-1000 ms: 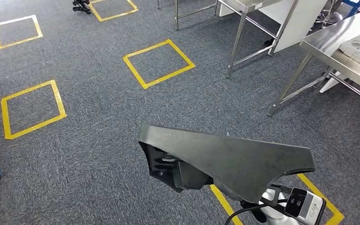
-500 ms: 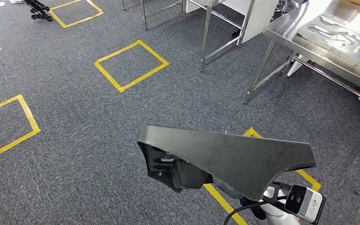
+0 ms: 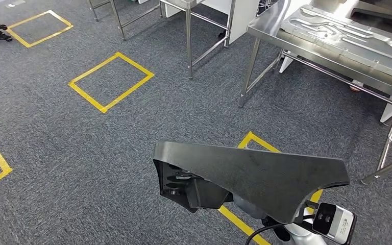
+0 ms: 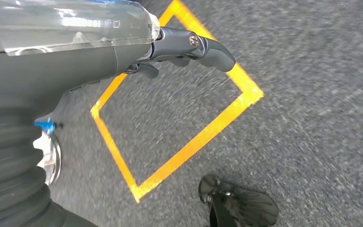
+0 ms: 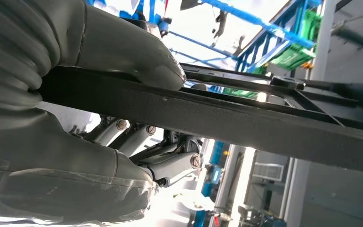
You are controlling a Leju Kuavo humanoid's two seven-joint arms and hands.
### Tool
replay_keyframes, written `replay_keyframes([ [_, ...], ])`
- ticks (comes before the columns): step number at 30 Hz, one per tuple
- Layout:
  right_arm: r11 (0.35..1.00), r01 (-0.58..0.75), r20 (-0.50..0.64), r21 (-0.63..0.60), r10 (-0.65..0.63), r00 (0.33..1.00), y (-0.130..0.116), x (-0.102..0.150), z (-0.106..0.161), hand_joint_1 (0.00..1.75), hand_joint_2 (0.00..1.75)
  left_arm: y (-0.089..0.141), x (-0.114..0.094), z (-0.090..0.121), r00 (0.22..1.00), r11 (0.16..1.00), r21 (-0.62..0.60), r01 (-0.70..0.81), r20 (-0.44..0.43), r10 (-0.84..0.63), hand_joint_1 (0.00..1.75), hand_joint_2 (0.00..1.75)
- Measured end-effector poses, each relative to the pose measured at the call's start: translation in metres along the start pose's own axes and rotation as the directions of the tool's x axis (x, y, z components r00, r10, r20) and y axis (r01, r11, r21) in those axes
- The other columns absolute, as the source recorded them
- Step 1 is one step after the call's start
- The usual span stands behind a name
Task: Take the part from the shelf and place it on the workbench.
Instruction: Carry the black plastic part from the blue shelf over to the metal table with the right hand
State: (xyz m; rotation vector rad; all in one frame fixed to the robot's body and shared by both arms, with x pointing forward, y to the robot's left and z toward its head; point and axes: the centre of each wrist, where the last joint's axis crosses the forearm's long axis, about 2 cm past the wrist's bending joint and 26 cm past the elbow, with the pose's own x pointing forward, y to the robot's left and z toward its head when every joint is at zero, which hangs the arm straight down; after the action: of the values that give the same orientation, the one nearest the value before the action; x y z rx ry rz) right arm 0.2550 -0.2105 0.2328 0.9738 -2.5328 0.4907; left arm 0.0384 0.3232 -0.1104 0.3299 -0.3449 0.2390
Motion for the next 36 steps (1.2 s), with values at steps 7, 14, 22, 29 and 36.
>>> replay_keyframes([
  [7, 1.0, -0.004, 0.015, -0.012, 0.004, 1.0, -0.005, 0.0, -0.01, 1.73, 1.75, -0.001, 0.001, 0.0, 1.0, 1.0, 0.002, -0.01, -0.003, 0.01, 0.0, 1.75],
  [14, 1.0, -0.007, 0.023, -0.016, 0.007, 1.0, -0.01, 0.0, -0.017, 1.73, 1.75, -0.001, 0.002, 0.0, 1.0, 1.0, 0.003, -0.013, -0.002, 0.013, 0.0, 1.75],
  [22, 1.0, 0.0, 0.033, -0.008, 0.001, 0.999, -0.013, -0.002, -0.023, 1.73, 1.75, -0.003, 0.004, 0.0, 0.999, 0.999, 0.002, -0.033, 0.004, 0.033, 0.0, 1.75],
  [29, 1.0, 0.012, 0.021, -0.013, -0.012, 1.0, -0.014, -0.006, -0.02, 1.73, 1.75, -0.003, 0.001, 0.0, 0.999, 0.999, -0.004, -0.036, 0.011, 0.036, 0.0, 1.75],
  [36, 1.0, 0.007, 0.018, -0.012, -0.007, 1.0, -0.016, -0.007, -0.016, 1.73, 1.75, -0.005, 0.004, 0.0, 0.999, 0.999, -0.017, -0.043, 0.027, 0.044, 0.0, 1.75],
])
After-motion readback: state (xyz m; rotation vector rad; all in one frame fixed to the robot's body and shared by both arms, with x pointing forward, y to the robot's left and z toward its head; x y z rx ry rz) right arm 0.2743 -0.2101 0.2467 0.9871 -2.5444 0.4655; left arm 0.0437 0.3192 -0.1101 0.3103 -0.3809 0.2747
